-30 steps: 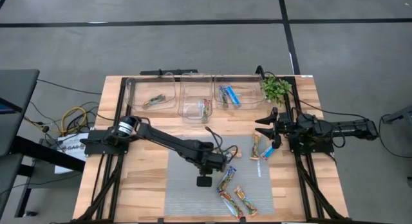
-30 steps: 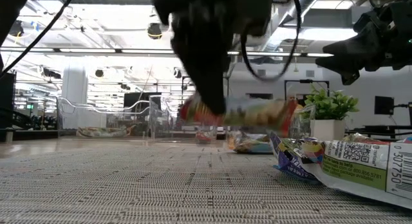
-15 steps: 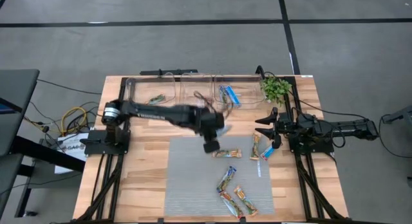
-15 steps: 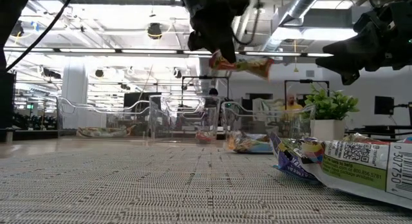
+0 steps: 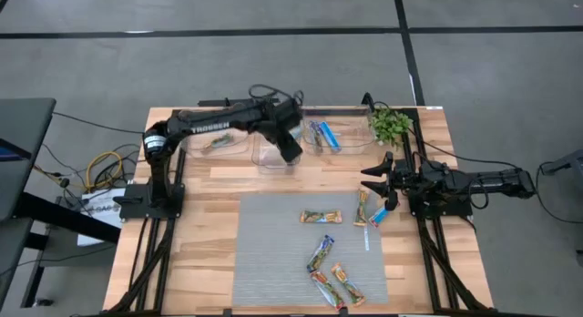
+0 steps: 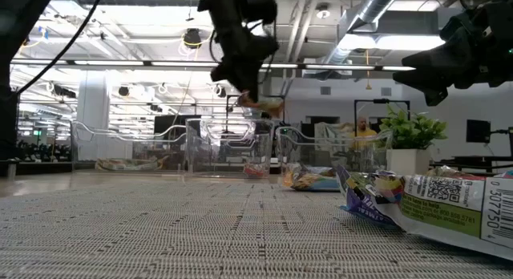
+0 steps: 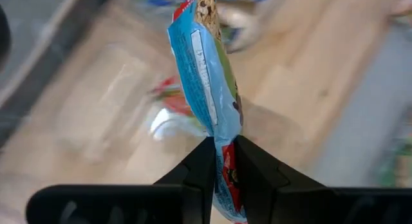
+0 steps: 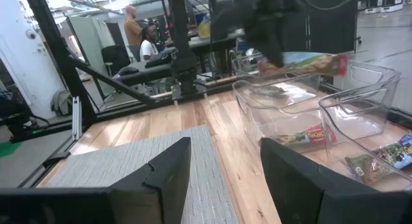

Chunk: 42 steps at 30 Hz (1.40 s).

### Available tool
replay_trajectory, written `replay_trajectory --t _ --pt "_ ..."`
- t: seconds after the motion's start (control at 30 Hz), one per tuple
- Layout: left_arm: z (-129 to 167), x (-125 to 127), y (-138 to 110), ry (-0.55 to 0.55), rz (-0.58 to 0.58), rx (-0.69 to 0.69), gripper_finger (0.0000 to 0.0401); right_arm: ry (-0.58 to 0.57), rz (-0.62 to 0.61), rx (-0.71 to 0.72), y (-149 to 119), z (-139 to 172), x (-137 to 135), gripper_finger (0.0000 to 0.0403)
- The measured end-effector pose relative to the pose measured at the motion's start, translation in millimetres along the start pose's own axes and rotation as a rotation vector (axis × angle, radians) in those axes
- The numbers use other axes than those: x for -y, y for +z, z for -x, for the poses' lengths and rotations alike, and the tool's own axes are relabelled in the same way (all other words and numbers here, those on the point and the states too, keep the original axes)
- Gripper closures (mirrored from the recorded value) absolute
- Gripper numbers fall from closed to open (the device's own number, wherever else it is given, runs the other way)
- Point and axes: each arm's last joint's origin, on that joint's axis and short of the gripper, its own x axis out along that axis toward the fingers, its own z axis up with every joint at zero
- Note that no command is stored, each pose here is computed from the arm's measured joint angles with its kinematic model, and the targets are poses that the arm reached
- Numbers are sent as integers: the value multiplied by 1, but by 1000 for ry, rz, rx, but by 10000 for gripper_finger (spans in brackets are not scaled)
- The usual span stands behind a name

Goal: Pick and place Granola Bars by type
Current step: Put the red granola bar into the middle transparent bin, then put the yellow granola bar into the left transparent bin

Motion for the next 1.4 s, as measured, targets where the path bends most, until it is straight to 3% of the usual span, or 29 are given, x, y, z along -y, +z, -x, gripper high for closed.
replay_trajectory --t 0.33,0.7,0.9,1.1,1.4 --pt "-2 -53 3 69 60 -60 349 0 0 0 0 0 0 221" --pt "-3 -63 -1 80 65 -109 348 0 0 0 0 0 0 220" --pt "-10 -61 -8 27 45 -152 324 0 0 0 0 0 0 223" --pt "-8 -40 -9 -68 -61 -145 310 0 0 0 0 0 0 220" --pt "6 26 -13 -161 -305 -78 309 0 0 0 0 0 0 223"
